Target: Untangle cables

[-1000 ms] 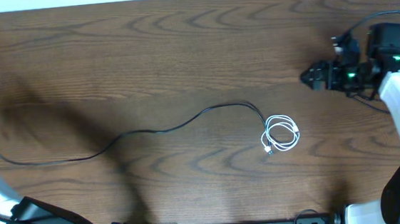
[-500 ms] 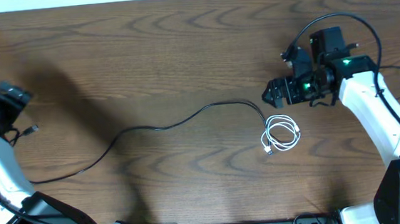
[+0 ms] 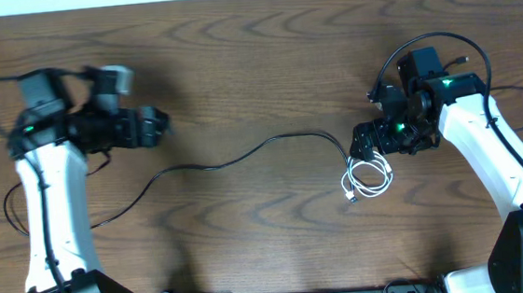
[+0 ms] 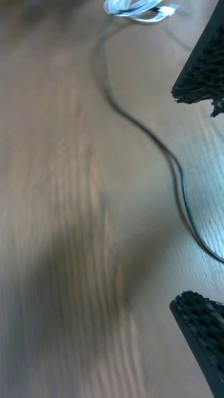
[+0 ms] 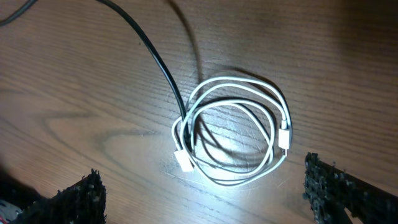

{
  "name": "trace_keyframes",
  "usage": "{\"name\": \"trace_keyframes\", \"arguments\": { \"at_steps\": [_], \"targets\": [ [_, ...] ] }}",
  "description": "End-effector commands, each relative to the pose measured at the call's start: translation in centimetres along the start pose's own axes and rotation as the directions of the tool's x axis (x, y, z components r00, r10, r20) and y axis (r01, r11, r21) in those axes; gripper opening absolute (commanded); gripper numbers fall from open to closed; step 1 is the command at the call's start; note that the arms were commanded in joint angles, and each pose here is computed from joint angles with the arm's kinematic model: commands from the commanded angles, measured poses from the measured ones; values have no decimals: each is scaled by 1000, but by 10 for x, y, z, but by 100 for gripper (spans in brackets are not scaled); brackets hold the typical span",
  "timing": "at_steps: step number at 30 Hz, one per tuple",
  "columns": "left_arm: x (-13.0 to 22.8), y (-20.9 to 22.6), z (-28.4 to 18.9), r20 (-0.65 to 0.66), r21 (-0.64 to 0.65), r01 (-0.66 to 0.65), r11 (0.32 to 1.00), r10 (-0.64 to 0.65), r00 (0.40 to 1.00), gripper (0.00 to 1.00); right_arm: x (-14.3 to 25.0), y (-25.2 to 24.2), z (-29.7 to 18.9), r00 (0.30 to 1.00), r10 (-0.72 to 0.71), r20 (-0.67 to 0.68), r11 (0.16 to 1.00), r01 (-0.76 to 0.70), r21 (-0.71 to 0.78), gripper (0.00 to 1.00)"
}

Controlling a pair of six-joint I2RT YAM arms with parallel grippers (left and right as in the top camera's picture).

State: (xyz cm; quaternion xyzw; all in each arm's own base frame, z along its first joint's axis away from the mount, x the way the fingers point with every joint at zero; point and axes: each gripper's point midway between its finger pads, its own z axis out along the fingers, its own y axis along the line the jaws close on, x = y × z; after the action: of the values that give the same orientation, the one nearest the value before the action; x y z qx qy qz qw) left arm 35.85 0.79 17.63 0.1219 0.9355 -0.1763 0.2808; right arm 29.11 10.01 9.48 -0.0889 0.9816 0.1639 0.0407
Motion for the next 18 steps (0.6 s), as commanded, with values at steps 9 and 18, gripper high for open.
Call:
{"name": "trace_keyframes", "arguments": {
  "at_steps": [9, 18],
  "targets": [
    [57, -96, 61, -239, 319, -447, 836, 528, 815, 100, -6, -7, -5, 999, 24, 40, 998, -26, 61, 99],
    [71, -143, 116, -137, 476, -662, 579, 793, 594, 98, -18, -7, -6, 996, 5, 85, 998, -10, 60, 99]
  ]
}}
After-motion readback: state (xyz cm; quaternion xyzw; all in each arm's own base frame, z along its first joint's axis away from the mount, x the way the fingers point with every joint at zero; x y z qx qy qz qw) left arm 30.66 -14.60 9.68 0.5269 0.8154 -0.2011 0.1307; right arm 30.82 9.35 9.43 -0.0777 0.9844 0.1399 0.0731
